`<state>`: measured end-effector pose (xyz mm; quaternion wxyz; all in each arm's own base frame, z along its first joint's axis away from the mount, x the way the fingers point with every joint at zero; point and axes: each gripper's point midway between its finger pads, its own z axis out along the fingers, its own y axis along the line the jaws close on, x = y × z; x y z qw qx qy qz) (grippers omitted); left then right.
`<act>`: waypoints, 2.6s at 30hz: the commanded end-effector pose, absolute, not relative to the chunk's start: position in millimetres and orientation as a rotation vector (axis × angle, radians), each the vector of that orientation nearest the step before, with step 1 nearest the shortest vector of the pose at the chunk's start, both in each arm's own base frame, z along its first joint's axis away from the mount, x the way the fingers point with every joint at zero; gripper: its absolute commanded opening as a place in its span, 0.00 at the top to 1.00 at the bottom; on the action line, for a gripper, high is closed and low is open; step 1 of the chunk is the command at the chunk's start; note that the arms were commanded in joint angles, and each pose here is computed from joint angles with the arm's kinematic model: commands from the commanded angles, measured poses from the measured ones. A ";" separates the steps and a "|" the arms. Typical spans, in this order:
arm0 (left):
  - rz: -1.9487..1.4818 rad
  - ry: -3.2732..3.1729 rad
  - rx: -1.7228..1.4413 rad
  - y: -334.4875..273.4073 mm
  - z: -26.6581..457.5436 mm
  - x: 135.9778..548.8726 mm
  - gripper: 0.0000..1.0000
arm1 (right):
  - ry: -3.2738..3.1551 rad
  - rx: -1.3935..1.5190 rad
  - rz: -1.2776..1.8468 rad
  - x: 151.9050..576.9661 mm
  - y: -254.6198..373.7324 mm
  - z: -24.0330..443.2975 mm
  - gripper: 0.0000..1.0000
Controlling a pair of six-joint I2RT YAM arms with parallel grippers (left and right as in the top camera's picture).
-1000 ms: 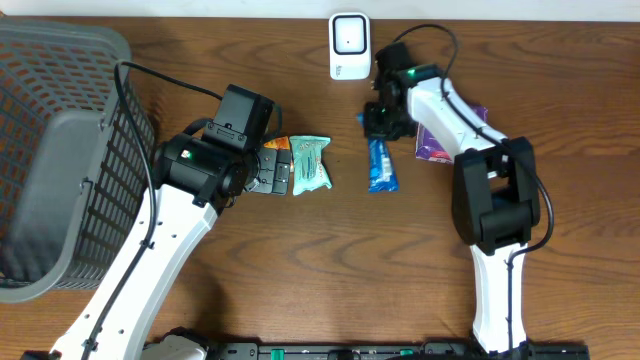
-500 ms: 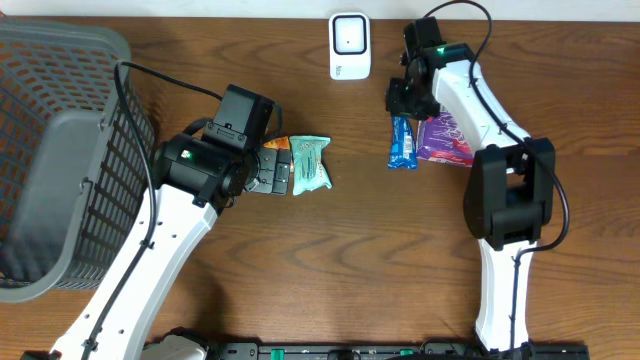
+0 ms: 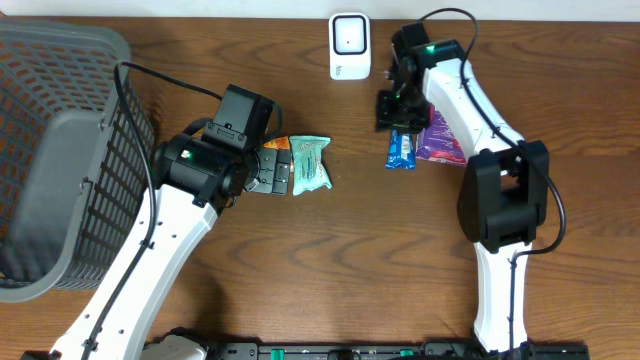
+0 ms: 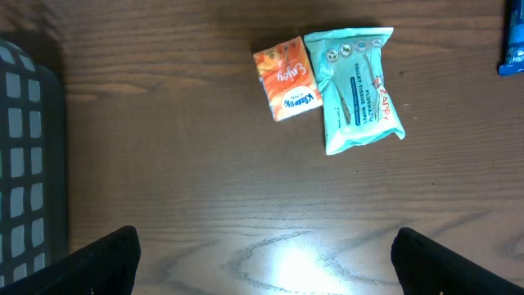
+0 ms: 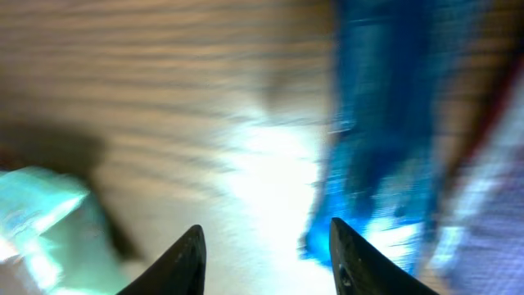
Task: Scan the item barcode
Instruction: 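Reach the right gripper to the green wipes pack and grasp it, then lift the green wipes pack up to the white scanner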
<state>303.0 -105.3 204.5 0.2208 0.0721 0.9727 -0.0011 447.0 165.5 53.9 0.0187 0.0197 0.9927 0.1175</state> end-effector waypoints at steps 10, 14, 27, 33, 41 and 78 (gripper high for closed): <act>0.008 2.695 0.179 -103.5 202.8 303.1 0.02 | 3.029 -0.355 0.583 407.7 262.7 75.0 0.24; 0.008 2.695 0.179 -103.5 202.8 303.1 0.02 | 3.030 -0.307 0.699 406.2 279.5 65.2 0.22; 0.008 2.695 0.179 -103.5 202.8 303.1 0.02 | 3.041 -0.198 0.900 383.1 296.6 1.1 0.46; 0.008 2.695 0.179 -103.5 202.8 303.1 0.02 | 3.038 -0.181 0.899 379.8 297.4 -7.1 0.99; 0.008 2.695 0.179 -103.5 202.8 303.1 0.02 | 2.967 -0.110 0.364 429.3 232.6 41.5 0.99; 0.008 2.695 0.179 -103.5 202.8 303.1 0.02 | 2.787 -0.338 -0.139 454.4 246.0 97.6 0.62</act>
